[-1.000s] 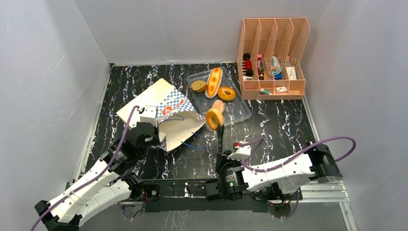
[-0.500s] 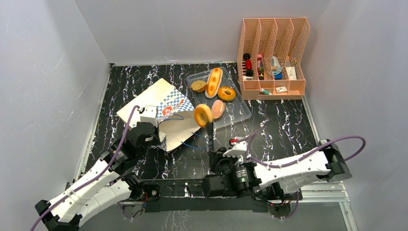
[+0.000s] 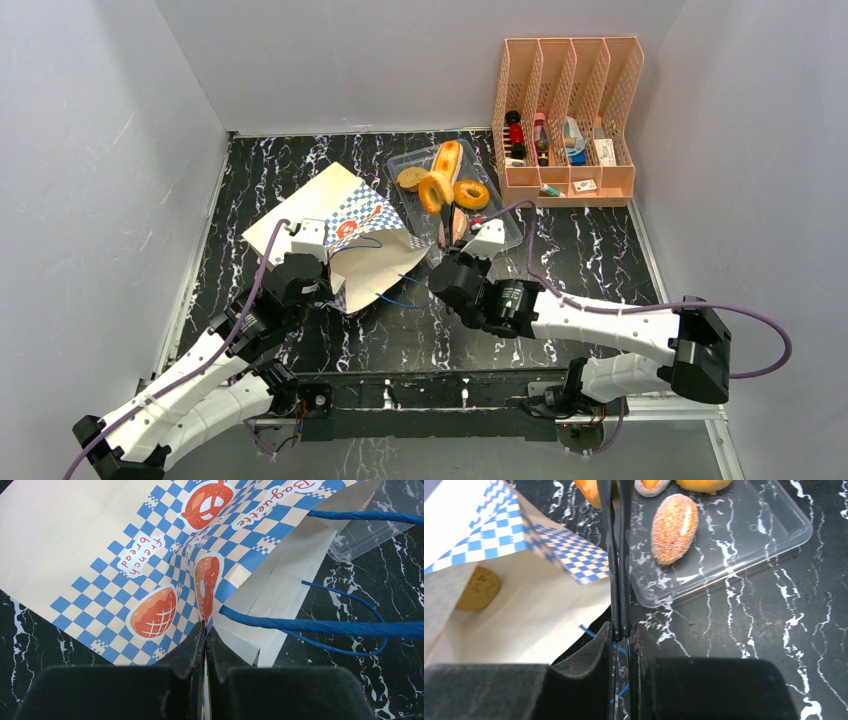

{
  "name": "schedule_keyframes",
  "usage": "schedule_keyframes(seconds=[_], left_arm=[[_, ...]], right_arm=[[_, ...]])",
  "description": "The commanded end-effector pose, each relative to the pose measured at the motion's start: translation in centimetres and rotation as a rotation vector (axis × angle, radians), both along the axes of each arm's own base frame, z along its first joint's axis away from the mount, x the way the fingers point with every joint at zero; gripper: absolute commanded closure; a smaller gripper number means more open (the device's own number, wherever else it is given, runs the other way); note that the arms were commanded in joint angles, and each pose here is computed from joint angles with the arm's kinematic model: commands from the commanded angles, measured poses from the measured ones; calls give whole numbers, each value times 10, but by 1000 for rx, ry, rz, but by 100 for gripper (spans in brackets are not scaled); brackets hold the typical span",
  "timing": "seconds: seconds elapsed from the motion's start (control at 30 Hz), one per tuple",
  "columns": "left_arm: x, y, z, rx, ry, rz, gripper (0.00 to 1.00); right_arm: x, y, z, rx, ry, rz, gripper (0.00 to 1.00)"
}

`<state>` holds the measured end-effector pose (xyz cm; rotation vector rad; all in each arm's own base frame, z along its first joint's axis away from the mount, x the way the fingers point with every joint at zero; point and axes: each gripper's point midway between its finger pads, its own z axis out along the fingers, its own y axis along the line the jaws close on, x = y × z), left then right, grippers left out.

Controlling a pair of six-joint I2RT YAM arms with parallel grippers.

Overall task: Take the fake bread out of the paper bag
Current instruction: Place the fake bread in the container.

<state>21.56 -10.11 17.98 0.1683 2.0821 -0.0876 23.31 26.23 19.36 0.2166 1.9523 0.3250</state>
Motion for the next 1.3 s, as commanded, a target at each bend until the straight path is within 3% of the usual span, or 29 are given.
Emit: schedule_keyframes(seconds=[0.0,0.23,0.67,0.77,0.87,0.93,1.27], left_arm=[[4,1,1,2,-19,17,100],[3,1,2,-3,-20,13,100],[3,1,3,-7,-26,13,100],[3,0,4,-11,-30,12,100],[5,-3,2,-14,-28,2,100],[5,-3,2,-15,-26,0,100],[5,-3,2,-16,-28,1,100]], right_arm=[[23,-6,5,22,-16,-6,100],[53,-27,-23,-1,39,-45,100],[100,-14,-40,-3,90,-31,100],[107,-16,-42,16,96,-31,95],[110,-15,-43,37,102,-17,71],[112,-15,-45,53,110,-11,67],[108,-26,-24,99,76,-21,67]])
